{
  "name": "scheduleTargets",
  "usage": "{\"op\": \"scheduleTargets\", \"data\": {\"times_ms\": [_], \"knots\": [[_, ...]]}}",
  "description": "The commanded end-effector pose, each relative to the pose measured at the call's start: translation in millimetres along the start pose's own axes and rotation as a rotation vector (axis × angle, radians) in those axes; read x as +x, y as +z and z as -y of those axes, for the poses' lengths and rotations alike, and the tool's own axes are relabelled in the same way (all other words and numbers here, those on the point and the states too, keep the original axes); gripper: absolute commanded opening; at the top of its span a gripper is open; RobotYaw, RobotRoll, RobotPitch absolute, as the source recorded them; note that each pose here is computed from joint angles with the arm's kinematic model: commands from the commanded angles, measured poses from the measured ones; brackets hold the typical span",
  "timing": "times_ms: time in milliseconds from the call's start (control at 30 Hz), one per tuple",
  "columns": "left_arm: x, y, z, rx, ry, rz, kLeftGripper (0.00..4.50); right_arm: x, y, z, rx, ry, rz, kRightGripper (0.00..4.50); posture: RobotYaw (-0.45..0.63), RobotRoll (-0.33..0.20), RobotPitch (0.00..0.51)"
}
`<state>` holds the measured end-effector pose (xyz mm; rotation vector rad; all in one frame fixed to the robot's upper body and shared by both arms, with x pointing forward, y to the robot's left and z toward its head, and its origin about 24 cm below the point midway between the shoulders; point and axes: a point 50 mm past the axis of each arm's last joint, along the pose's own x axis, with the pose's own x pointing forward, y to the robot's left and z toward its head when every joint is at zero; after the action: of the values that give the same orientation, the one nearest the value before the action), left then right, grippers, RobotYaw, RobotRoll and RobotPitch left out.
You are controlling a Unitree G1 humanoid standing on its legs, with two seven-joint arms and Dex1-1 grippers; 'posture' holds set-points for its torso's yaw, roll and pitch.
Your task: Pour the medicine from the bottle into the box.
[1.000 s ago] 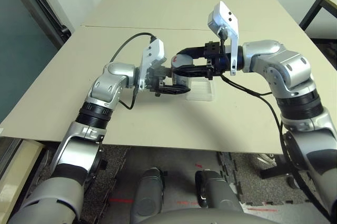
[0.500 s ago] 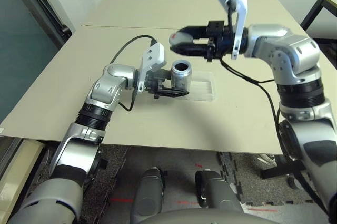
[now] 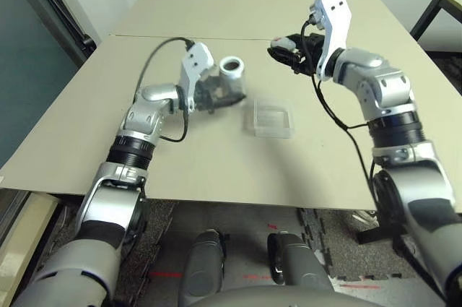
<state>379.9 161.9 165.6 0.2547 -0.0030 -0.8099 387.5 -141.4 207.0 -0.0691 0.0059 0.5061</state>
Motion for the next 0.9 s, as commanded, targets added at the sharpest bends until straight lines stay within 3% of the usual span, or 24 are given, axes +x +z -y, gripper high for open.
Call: {"op": "scheduleTargets", "data": {"times_ms": [33,233,400,700,900], "knots": [[3.3,-3.5,-8.5,-0.003,0.103,0.013,2.50,-1.6,-12.7,10.9,0.025,-0.108,0.010,2.59,0.10,0.000,0.085],[6.4,-12.3,-28.8,-0.096,0.439,0.065,2.50,-9.3,-51.2,31.3,0.040,-0.351,0.022,2.59,0.09,0.000,0.086],[7.3,-23.4,-32.1,-0.135,0.593,0.039,2.50,-16.1,-76.5,38.6,0.061,-0.421,-0.022,2.59,0.08,0.000,0.090],[14.4,-53.0,-14.0,-0.199,0.594,-0.048,2.50,-25.5,-111.2,41.4,0.092,-0.478,-0.099,2.59,0.07,0.000,0.090],[13.6,-57.9,-11.3,-0.201,0.590,-0.059,2.50,-24.6,-125.4,33.9,0.142,-0.461,-0.153,2.59,0.08,0.000,0.091]]}}
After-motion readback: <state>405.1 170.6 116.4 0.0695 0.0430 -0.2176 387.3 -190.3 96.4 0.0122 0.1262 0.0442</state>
